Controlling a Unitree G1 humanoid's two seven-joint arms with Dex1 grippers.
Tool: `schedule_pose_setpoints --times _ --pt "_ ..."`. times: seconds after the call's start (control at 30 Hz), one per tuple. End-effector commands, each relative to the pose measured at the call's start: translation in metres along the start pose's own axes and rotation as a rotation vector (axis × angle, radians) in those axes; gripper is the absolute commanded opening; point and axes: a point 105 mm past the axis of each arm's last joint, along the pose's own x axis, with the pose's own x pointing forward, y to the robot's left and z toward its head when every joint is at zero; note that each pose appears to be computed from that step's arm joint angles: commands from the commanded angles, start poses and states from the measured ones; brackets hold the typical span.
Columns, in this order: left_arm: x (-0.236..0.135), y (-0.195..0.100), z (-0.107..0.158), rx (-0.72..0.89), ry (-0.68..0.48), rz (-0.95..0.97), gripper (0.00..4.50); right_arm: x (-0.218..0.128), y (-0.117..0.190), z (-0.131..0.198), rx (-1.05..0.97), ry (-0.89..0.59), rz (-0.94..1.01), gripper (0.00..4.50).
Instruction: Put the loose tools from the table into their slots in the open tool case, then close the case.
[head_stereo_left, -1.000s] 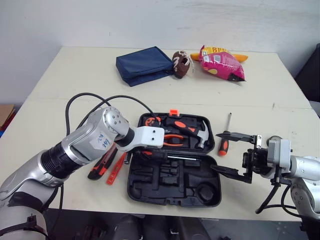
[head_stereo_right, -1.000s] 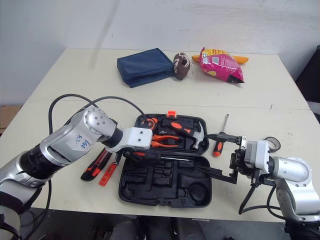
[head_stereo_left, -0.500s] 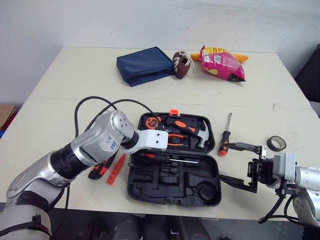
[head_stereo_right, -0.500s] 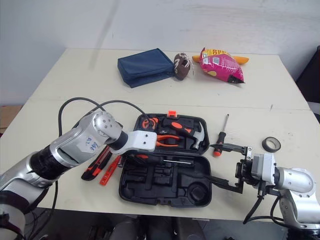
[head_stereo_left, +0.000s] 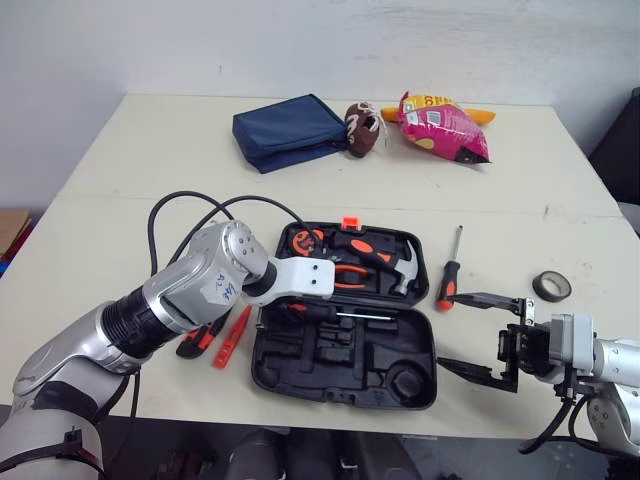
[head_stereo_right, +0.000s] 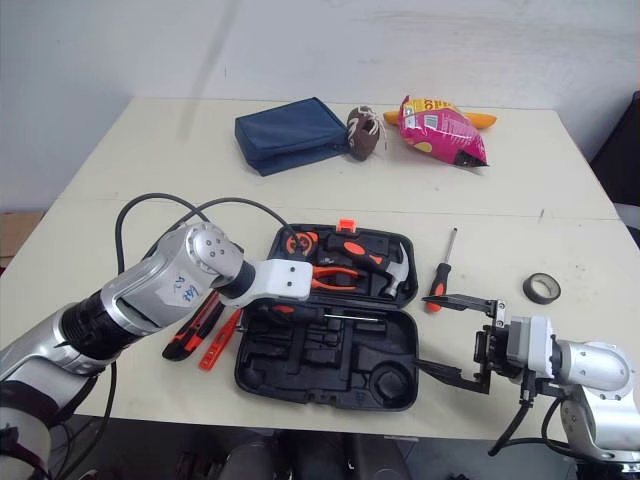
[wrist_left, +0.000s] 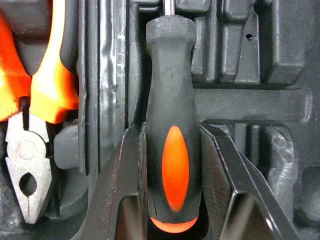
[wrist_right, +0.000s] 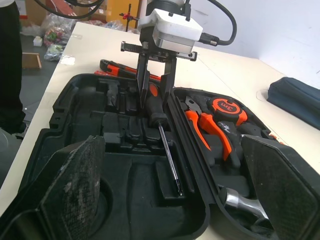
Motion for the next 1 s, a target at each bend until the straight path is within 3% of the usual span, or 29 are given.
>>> schedule_pose_setpoints --times 0.03,0.13,0.3,0.43,0.5,0.57,0.67,0.7,0.8,1.0 --pt "-0.009 0.004 0.010 0.032 -0.032 0.062 2.02 -0.004 -0.001 0.005 -0.021 -0.021 -0.008 4.50" --pt "-0.017 0.003 0.022 0.056 -0.077 0.079 3.26 -0.004 0.001 0.004 -0.010 -0.021 -0.003 4.50" --pt "-0.034 -0.002 0.022 0.056 -0.087 0.075 3.26 -0.003 0.004 0.004 0.014 -0.020 0.018 4.50" --pt "-0.043 0.003 0.029 0.012 -0.265 0.081 3.26 -0.001 0.003 0.005 0.017 -0.021 0.019 4.50" --pt "-0.043 0.007 0.030 0.023 -0.399 0.092 2.67 0.000 0.003 0.006 0.018 -0.021 0.017 4.50" --pt "-0.042 0.007 0.027 0.031 -0.463 0.091 1.95 0.001 0.003 0.006 0.019 -0.020 0.016 4.50" --pt "-0.038 0.012 0.023 -0.034 -0.655 0.124 0.67 0.002 0.002 0.007 0.021 -0.019 0.006 4.50" --pt "-0.031 0.015 0.016 -0.042 -0.652 0.149 0.20 0.002 0.001 0.007 0.020 -0.019 0.003 4.50" --pt "-0.011 0.007 0.005 0.032 -0.630 0.132 0.03 0.003 0.001 0.007 0.021 -0.017 -0.004 4.50" --pt "0.006 0.009 0.005 -0.036 -0.678 0.150 0.03 0.003 -0.001 0.006 0.022 -0.009 -0.010 4.50"
